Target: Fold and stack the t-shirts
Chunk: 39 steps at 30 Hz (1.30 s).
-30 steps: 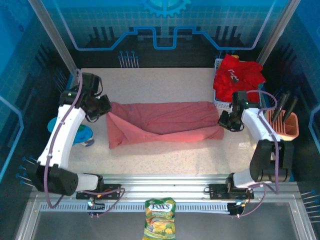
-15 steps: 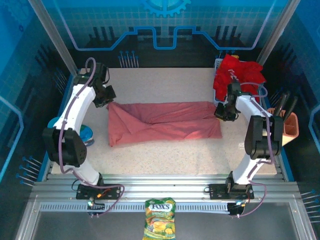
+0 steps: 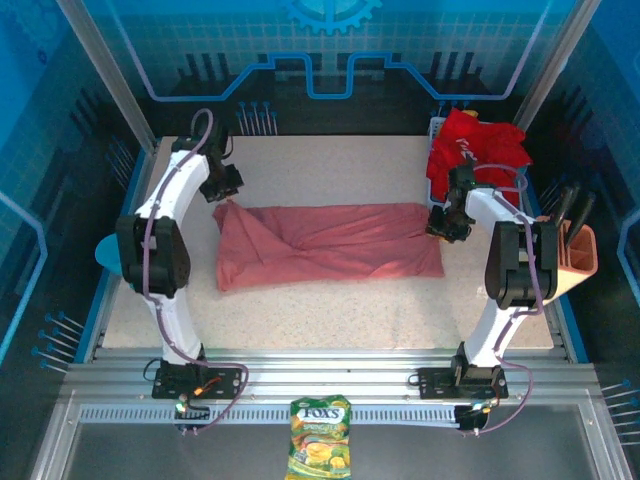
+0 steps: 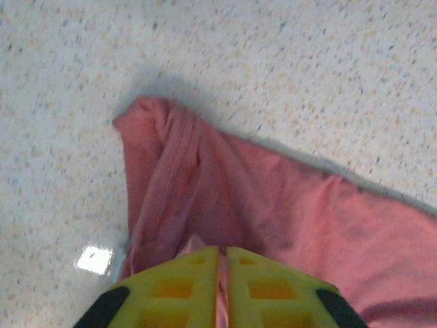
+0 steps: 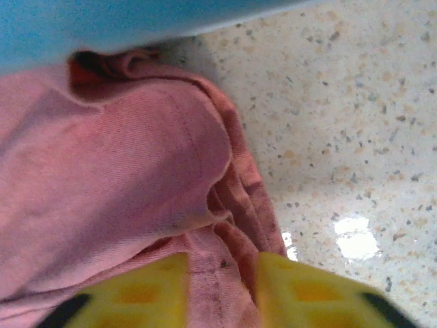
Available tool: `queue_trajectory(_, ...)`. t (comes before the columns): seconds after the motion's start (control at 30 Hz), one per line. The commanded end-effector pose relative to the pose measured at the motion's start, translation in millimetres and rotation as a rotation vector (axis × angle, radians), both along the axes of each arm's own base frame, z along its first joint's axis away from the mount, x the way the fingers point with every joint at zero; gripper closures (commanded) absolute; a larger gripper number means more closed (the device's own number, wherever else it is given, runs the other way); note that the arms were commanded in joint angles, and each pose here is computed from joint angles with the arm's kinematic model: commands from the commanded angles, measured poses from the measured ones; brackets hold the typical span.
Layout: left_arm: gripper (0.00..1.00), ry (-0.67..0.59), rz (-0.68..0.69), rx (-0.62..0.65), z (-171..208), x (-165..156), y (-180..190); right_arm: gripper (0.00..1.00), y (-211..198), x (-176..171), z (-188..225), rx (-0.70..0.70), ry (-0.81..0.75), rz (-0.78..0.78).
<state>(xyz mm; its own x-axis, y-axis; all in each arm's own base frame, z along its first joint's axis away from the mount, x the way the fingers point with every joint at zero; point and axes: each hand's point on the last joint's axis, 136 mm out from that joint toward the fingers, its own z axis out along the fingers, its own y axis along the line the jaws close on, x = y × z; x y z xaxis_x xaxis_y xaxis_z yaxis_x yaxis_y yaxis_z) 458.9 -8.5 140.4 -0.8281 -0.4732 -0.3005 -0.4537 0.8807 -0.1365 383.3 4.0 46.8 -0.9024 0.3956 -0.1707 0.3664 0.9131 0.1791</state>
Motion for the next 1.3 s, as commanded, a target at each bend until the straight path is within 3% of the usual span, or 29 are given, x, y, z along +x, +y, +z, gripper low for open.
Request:
queue_trajectory(0.0, 0.79, 0.032, 0.001, 0.029, -3, 6, 13, 0.56, 7, 5, 8, 0.001, -0.046, 0.039)
queue_trajectory(0.07, 0.51, 0.029, 0.009, 0.068, 4, 4, 21, 0.35, 12, 3, 17, 0.014, -0.074, 0.056)
queue_trajectory(0.23, 0.48, 0.026, -0.009, 0.054, 31, -17, 20, 0.17, 21, -7, 40, 0.018, -0.106, 0.106)
queue_trajectory(0.37, 0.47, -0.016, -0.043, -0.13, 45, -60, -24, 0.01, 35, -22, 60, 0.013, -0.145, 0.153)
queue_trajectory(0.57, 0.45, -0.013, -0.038, -0.262, 23, -127, -74, 0.0, 54, -41, 79, 0.056, -0.186, 0.173)
queue_trajectory(0.73, 0.46, -0.017, 0.017, -0.345, -2, -156, -97, 0.0, 66, -54, 85, 0.023, -0.201, 0.199)
queue_trajectory(1.0, 0.54, -0.043, 0.089, -0.459, -34, -146, -117, 0.0, 73, -62, 83, 0.031, -0.202, 0.206)
queue_trajectory(1.27, 0.58, 0.002, 0.141, -0.427, -69, -142, -121, 0.0, 65, -64, 90, -0.003, -0.217, 0.192)
